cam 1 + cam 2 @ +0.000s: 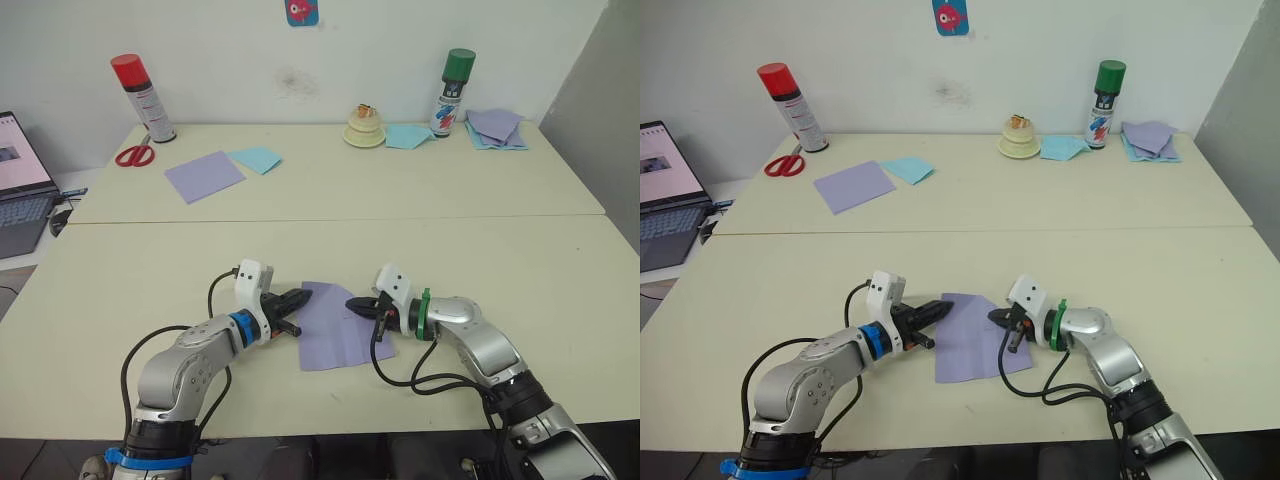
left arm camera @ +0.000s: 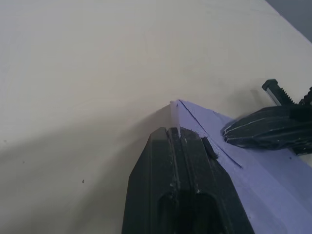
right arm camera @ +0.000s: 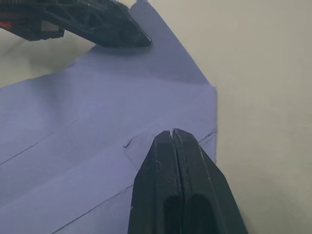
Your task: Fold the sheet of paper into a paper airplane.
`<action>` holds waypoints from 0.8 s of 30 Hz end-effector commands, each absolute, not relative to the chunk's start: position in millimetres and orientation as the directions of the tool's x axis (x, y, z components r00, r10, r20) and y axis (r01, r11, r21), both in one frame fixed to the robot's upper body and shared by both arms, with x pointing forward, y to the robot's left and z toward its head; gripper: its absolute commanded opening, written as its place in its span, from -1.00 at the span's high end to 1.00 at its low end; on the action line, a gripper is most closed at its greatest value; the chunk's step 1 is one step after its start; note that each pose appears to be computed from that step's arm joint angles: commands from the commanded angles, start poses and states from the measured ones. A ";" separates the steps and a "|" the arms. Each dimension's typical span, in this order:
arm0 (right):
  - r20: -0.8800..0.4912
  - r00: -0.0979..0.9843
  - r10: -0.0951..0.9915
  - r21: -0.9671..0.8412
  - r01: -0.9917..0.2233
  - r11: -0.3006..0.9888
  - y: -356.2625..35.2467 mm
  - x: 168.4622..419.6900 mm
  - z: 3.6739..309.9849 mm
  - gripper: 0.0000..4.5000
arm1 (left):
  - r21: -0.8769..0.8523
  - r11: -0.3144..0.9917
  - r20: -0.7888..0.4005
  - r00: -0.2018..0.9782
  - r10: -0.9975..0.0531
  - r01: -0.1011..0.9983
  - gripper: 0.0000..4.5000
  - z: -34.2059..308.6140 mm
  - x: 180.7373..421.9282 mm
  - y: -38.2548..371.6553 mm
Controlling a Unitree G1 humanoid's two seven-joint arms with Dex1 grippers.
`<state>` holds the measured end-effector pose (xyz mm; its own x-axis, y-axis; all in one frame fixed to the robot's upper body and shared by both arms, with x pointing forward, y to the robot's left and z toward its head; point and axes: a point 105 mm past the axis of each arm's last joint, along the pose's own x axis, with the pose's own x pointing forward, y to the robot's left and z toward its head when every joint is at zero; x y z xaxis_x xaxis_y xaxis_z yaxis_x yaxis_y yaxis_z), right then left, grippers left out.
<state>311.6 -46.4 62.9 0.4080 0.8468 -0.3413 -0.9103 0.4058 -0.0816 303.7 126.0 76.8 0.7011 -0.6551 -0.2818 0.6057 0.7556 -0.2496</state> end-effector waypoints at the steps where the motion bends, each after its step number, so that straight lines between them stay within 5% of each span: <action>1: -0.361 0.411 0.837 -0.080 -0.908 0.411 -46.4 313.1 61.2 1.00 | -0.073 0.728 -0.281 0.686 -0.671 0.682 1.00 85.9 312.2 122.3; 12: -0.346 0.401 0.848 -0.064 -0.912 0.405 -40.6 312.5 75.3 1.00 | 0.164 0.627 -0.277 0.645 -0.712 0.762 1.00 103.3 337.0 119.8; 24: -0.389 0.406 0.827 -0.047 -0.905 0.422 -45.8 310.4 62.2 1.00 | 0.394 0.419 -0.347 0.555 -0.756 0.818 1.00 98.0 315.0 95.9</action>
<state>312.3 -43.3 66.9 0.4049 0.8347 -0.3732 -0.9076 0.4164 -0.0533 319.1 104.6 89.5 0.5641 -0.7380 -0.3704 0.8211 0.4538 0.3464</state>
